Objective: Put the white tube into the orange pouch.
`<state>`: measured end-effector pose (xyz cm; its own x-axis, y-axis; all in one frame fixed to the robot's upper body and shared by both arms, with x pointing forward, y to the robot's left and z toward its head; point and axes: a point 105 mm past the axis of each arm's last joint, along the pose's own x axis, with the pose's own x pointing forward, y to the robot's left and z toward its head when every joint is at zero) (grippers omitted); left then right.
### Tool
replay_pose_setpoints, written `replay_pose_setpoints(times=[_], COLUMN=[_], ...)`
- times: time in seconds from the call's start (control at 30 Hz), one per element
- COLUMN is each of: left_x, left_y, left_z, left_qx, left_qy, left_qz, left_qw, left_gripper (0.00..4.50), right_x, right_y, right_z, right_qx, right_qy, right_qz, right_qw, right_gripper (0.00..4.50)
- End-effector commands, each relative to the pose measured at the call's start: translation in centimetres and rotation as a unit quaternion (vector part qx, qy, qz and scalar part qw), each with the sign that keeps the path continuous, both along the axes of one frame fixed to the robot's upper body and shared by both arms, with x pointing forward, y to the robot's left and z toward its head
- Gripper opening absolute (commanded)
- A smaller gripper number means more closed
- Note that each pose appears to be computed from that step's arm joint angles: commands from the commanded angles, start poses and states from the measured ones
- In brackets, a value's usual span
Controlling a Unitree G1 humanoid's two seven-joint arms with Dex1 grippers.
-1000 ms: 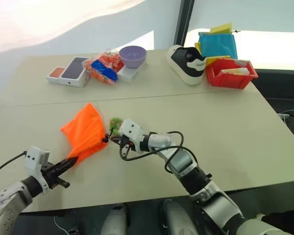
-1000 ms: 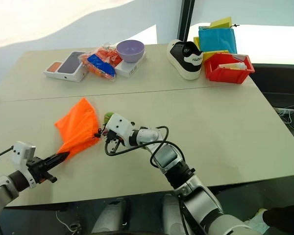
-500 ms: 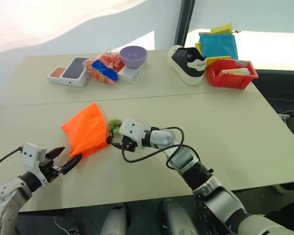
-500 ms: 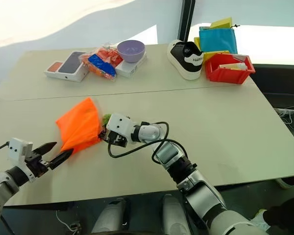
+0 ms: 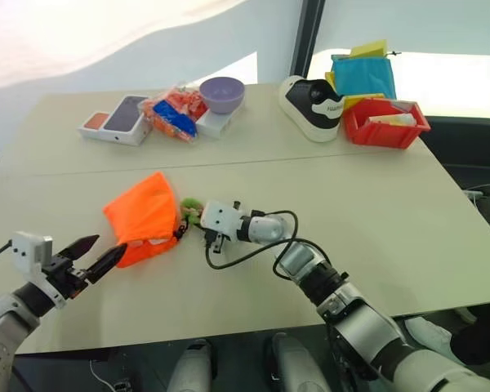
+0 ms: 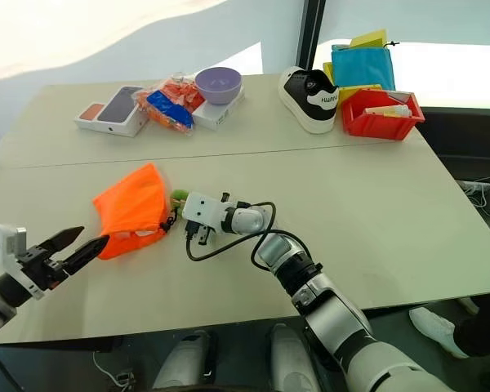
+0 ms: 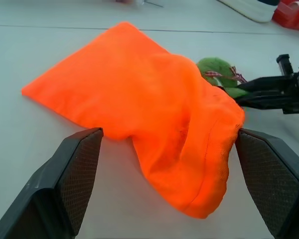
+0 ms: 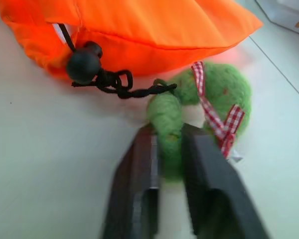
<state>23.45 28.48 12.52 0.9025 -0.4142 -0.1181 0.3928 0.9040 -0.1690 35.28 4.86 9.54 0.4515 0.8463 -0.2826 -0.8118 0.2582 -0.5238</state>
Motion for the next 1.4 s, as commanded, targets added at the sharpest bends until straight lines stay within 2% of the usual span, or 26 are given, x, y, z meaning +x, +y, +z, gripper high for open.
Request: replay_pose_setpoints(times=[0.03,0.33,0.6,0.8,1.0,1.4], left_x=[-0.4,-1.2,1.7,3.8,5.4,8.2], left_y=[-0.5,-1.0,-3.2,-4.4,-5.6,-8.3], left_z=[1.6,2.8,4.8,3.7,2.3,3.0], left_qx=[0.014,0.058,0.082,0.115,0.163,0.206], left_qy=[-0.016,0.008,-0.028,-0.02,-0.023,-0.103], left_qz=[-0.024,-0.076,-0.132,-0.18,-0.223,-0.254], left_qw=[0.999,0.995,0.987,0.977,0.961,0.939], left_gripper=[4.4,4.4,4.4,4.4,4.4,4.4], right_x=[0.5,-0.6,-1.2,-1.6,-2.4,-4.3], right_y=[-1.1,-6.6,-9.2,-11.2,-13.1,-13.3], right_z=[1.9,3.2,3.5,3.4,3.8,4.4], right_qx=[0.017,0.052,0.06,0.051,0.073,0.087], right_qy=[-0.026,-0.015,0.0,0.004,0.031,0.068], right_qz=[-0.012,-0.064,-0.107,-0.132,-0.157,-0.115], right_qw=[0.999,0.997,0.992,0.99,0.984,0.987], right_gripper=[0.04,0.04,0.04,0.04,0.04,0.04])
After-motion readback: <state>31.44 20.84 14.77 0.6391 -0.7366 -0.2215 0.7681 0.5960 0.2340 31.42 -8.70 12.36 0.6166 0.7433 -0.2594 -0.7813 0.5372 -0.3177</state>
